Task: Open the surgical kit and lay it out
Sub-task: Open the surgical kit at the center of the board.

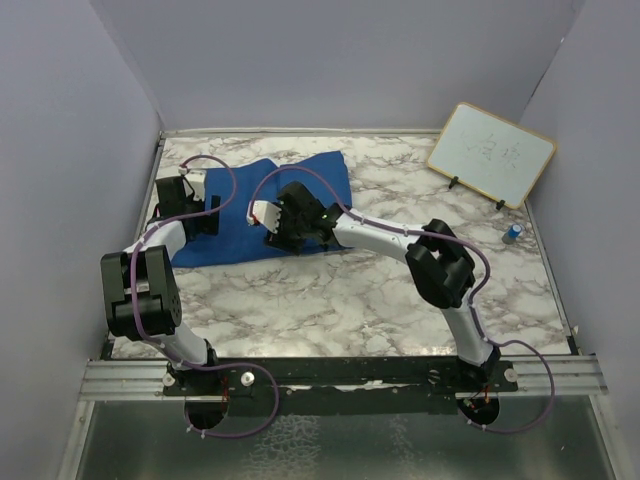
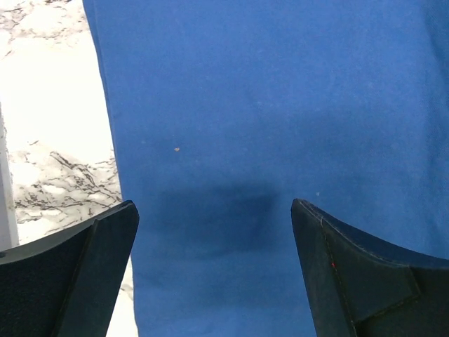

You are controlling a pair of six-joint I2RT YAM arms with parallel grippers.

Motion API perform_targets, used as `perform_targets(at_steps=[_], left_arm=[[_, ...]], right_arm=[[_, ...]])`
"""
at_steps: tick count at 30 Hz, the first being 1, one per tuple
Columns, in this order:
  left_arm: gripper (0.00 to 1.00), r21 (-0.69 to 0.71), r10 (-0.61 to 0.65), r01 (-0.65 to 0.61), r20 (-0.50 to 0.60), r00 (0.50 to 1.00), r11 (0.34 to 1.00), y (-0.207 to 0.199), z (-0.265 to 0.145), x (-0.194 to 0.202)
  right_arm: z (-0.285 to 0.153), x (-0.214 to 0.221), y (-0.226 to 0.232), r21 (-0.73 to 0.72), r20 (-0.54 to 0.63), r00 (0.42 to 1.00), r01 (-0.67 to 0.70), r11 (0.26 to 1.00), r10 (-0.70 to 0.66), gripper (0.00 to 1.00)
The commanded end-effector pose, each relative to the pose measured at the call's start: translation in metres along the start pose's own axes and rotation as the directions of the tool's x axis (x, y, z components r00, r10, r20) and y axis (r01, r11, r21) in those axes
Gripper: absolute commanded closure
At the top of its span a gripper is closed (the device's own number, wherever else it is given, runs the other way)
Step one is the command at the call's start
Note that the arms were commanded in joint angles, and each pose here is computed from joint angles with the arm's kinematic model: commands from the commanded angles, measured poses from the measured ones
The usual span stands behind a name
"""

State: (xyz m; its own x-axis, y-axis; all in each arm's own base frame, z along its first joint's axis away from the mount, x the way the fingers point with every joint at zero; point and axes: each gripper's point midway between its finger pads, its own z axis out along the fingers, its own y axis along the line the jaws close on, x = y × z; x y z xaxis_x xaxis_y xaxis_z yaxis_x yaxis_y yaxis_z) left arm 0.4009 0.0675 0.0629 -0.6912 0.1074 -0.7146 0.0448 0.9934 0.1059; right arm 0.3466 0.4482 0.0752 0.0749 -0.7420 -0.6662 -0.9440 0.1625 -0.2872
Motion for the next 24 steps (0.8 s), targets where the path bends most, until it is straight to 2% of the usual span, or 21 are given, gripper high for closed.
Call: perform_targets(at_steps=[1,7,11,16,19,22,24], left_arm=[[0.07,0.047,-0.015,0.014,0.013,1.0,0.999,-0.008,-0.005,-0.001],[0.07,0.046,-0.008,0.007,0.024,1.0,0.999,-0.007,-0.008,-0.005],[0.08,0.045,0.013,-0.014,0.03,0.999,0.999,-0.007,-0.01,-0.007],[0.09,0.033,0.032,-0.034,0.045,0.998,0.999,-0.005,-0.013,-0.008],[0.09,0.03,0.04,-0.042,0.062,0.997,0.999,-0.004,-0.017,-0.011],[0.09,0.034,0.041,-0.044,0.077,0.996,0.998,-0.005,-0.02,-0.014],[0.1,0.042,0.04,-0.044,0.087,0.995,0.998,-0.007,-0.022,-0.017]], right_arm=[[0.015,0.014,-0.015,0.104,-0.05,0.999,0.013,0.994,-0.007,0.46],[-0.005,0.001,-0.022,0.129,-0.03,1.0,0.01,0.992,-0.006,0.72],[-0.03,-0.015,-0.028,0.152,0.002,1.0,-0.007,0.988,0.007,0.98],[-0.072,-0.031,-0.052,0.23,0.052,0.998,-0.046,0.972,0.035,0.99],[-0.106,-0.016,-0.082,0.325,0.044,0.995,-0.094,0.941,0.084,0.99],[-0.152,0.03,-0.122,0.455,0.01,0.982,-0.172,0.874,0.188,0.99],[-0.185,0.08,-0.143,0.529,-0.012,0.955,-0.246,0.812,0.297,0.99]])
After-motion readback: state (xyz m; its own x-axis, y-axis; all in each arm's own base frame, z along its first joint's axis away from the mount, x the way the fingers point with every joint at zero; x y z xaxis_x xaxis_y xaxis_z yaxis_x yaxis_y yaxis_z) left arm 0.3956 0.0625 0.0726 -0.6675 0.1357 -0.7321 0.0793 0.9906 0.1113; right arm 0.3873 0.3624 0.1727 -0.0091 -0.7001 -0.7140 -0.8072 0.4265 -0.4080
